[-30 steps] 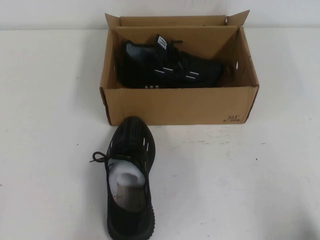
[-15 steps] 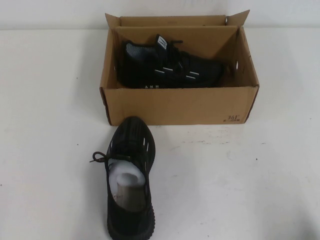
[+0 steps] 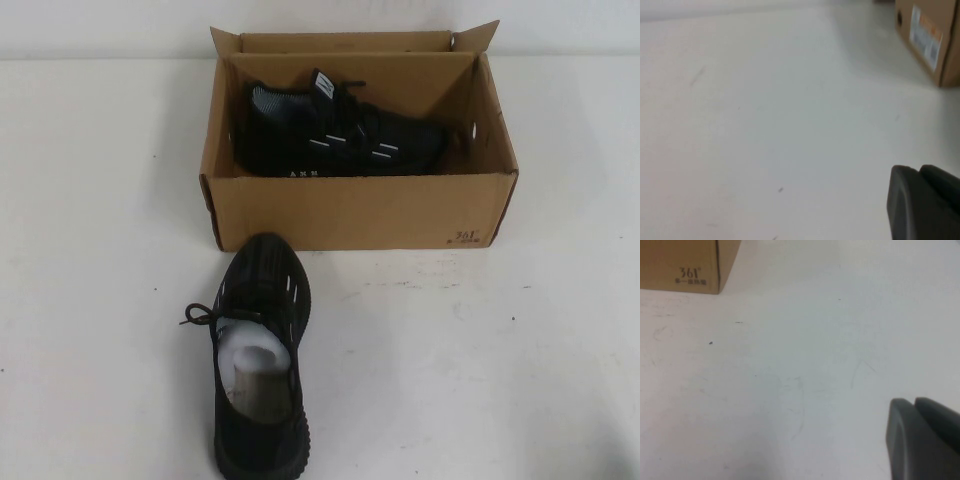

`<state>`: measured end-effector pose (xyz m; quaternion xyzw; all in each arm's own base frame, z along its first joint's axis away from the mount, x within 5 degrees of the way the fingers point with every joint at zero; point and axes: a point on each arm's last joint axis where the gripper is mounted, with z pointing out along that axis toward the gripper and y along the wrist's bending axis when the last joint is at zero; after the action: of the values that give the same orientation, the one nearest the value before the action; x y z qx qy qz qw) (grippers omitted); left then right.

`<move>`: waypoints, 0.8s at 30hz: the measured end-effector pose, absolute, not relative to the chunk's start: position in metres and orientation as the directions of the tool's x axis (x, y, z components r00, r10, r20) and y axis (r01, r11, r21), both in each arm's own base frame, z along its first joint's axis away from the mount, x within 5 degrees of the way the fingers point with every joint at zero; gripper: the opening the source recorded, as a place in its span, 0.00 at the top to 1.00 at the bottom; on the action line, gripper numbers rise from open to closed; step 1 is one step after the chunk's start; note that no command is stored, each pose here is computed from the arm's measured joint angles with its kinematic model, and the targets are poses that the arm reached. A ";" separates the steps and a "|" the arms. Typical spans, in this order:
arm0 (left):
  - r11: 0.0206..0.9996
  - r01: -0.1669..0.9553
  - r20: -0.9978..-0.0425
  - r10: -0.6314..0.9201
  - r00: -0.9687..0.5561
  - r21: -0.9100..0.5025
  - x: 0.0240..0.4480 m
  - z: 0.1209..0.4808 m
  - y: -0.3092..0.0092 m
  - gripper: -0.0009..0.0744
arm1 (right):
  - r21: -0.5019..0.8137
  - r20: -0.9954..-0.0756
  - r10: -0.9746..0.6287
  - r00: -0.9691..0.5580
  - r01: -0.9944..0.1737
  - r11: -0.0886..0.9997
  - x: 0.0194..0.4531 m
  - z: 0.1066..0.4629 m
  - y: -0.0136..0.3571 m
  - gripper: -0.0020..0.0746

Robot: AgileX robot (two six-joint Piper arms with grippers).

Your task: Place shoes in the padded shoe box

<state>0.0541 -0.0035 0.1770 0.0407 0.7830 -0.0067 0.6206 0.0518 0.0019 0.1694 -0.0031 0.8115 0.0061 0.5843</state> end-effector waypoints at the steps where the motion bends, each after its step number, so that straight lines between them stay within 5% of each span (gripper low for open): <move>1: 0.998 0.069 -0.977 0.021 -0.213 0.007 0.054 0.178 -0.004 0.99 | 0.006 -0.948 0.002 -0.317 -0.012 1.000 0.052 0.169 0.002 0.98; 9: 0.937 0.066 -0.938 -0.338 -0.078 -0.343 0.056 0.193 -0.006 0.99 | 0.006 -0.948 0.002 -0.317 -0.012 1.000 0.052 0.169 0.002 0.98; 15: 0.917 0.080 -0.919 -0.394 0.014 -0.392 0.056 0.203 -0.004 0.99 | 0.006 -0.948 0.002 -0.317 -0.012 1.000 0.052 0.169 0.002 0.98; 24: 0.938 0.087 -0.923 -0.307 -0.233 -0.335 0.059 0.271 -0.013 0.99 | 0.006 -0.948 0.002 -0.317 -0.012 1.000 0.052 0.169 0.002 0.98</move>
<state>0.0588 -0.0127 0.2707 -0.0717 0.7687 -0.1603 0.6150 0.0518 0.0019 0.1694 -0.0031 0.8115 0.0061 0.5843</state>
